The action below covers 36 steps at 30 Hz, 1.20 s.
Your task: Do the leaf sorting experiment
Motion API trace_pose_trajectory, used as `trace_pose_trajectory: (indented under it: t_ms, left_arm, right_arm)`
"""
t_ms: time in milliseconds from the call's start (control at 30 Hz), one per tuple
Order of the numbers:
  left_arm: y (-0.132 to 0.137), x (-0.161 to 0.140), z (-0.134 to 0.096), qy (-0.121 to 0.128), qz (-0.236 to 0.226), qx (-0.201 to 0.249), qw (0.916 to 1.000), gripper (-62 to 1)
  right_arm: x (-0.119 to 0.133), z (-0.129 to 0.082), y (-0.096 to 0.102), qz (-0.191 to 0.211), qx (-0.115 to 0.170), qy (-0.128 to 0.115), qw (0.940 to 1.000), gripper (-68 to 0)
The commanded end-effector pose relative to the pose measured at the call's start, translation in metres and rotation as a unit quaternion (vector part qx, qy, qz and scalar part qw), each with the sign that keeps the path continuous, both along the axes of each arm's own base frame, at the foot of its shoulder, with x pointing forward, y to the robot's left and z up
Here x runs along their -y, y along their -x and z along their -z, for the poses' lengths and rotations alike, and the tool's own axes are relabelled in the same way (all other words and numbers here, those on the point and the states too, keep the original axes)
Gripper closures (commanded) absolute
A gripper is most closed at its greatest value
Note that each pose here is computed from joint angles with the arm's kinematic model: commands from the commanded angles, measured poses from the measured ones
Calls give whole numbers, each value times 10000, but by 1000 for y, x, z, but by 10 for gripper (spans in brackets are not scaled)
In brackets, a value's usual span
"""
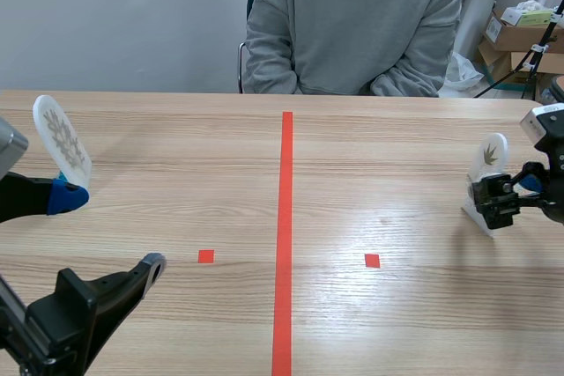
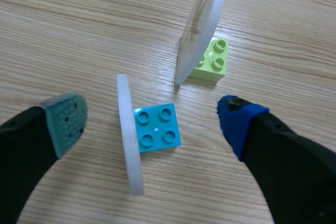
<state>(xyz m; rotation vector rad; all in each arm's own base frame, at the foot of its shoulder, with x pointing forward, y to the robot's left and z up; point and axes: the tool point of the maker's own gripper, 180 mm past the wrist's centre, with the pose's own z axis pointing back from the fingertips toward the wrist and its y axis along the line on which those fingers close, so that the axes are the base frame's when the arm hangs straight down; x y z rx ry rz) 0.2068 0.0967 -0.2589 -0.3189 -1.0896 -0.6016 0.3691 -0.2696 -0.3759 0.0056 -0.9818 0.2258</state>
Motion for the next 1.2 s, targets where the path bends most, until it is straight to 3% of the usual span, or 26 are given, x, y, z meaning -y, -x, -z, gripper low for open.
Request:
trace_pose_trajectory:
  t_ms: [0, 33, 167, 267, 533, 733, 900, 1167]
  left_arm:
    - [-2, 2, -6, 101, -29, 95, 9999, -623]
    - [-2, 2, -6, 101, -29, 95, 9999, -623]
    - [-2, 2, -6, 99, -27, 95, 9999, -623]
    - [-2, 2, -5, 96, -27, 88, 9999, -623]
    - [-1, 0, -2, 32, -32, 5, 10000, -623]
    - [-1, 1, -2, 34, -32, 8, 10000, -623]
    - [-1, 1, -2, 34, -32, 8, 10000, -623]
    - [-2, 1, -3, 48, -31, 40, 10000, -623]
  right_arm:
    - [3, -16, -9, -47, 234, 73, 9997, -636]
    - [3, -15, -9, -45, 200, 79, 9998, -674]
    - [0, -12, -3, -228, 45, 43, 9997, -679]
    - [-4, -18, 6, -402, 98, 10, 9991, -679]
    - [-22, -40, 56, -890, 269, 88, 9956, -679]
    - [-58, -70, 94, -1577, 443, 28, 9865, -679]
    - [-87, -102, 119, -2080, 635, -248, 9758, -679]
    - [-104, -136, 141, -2274, 804, -404, 9696, -679]
